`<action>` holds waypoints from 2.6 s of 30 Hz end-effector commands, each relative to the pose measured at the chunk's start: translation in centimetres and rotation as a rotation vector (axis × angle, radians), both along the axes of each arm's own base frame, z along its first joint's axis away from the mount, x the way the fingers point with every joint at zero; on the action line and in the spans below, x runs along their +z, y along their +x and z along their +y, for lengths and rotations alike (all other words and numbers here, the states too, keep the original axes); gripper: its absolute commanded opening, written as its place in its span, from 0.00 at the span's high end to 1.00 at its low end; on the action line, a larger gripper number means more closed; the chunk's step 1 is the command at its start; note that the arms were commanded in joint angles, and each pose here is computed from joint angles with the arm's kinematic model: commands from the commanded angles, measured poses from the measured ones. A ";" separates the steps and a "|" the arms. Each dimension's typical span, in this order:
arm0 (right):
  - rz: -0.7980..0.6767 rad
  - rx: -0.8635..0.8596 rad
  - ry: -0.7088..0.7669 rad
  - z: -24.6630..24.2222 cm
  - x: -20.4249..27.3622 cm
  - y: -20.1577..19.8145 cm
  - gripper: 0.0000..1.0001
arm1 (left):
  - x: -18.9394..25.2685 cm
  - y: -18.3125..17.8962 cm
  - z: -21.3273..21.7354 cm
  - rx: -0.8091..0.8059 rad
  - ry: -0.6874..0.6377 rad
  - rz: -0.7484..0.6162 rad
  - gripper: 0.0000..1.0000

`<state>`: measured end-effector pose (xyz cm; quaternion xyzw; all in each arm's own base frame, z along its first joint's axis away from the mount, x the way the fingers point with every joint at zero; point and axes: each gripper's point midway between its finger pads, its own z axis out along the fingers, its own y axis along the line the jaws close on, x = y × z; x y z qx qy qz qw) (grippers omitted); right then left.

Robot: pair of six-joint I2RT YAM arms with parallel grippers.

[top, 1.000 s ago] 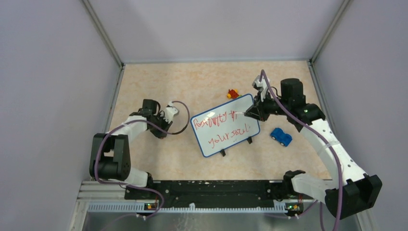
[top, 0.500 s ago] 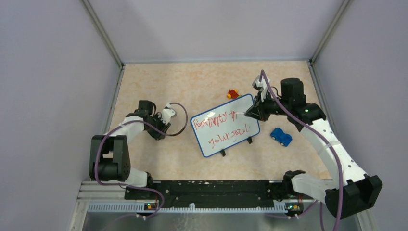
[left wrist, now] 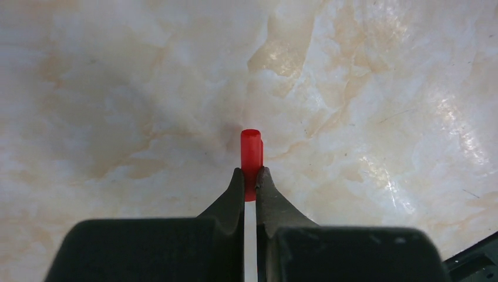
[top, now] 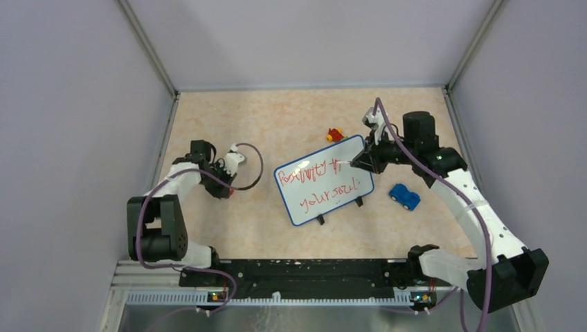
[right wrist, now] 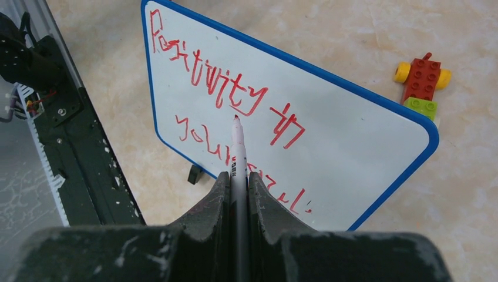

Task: Write a sentence on the whiteboard
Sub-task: Pick up the pen cap from the center of the board, then insert the whiteboard marker without the cap into the pen cap.

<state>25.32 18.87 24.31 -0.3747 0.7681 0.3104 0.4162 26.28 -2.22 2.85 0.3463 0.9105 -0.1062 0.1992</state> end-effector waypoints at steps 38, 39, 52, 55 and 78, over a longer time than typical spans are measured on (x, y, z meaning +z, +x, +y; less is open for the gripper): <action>0.233 0.249 0.394 4.7 5.1 -4.8 1.00 | 23.5 -6.3 -24.9 -0.716 -0.295 -0.234 1.00; 0.237 0.253 0.392 4.9 5.0 -4.9 1.00 | 23.3 -6.2 -25.0 -0.715 -0.290 -0.230 1.00; 0.264 0.299 0.358 6.4 3.7 -5.7 1.00 | 23.3 -6.3 -25.8 -0.727 -0.294 -0.228 1.00; 0.264 0.306 0.348 6.6 3.6 -5.8 1.00 | 23.4 -6.4 -26.0 -0.736 -0.302 -0.225 1.00; 0.248 0.285 0.318 6.9 3.2 -5.2 1.00 | 23.5 -6.7 -26.2 -0.747 -0.310 -0.221 1.00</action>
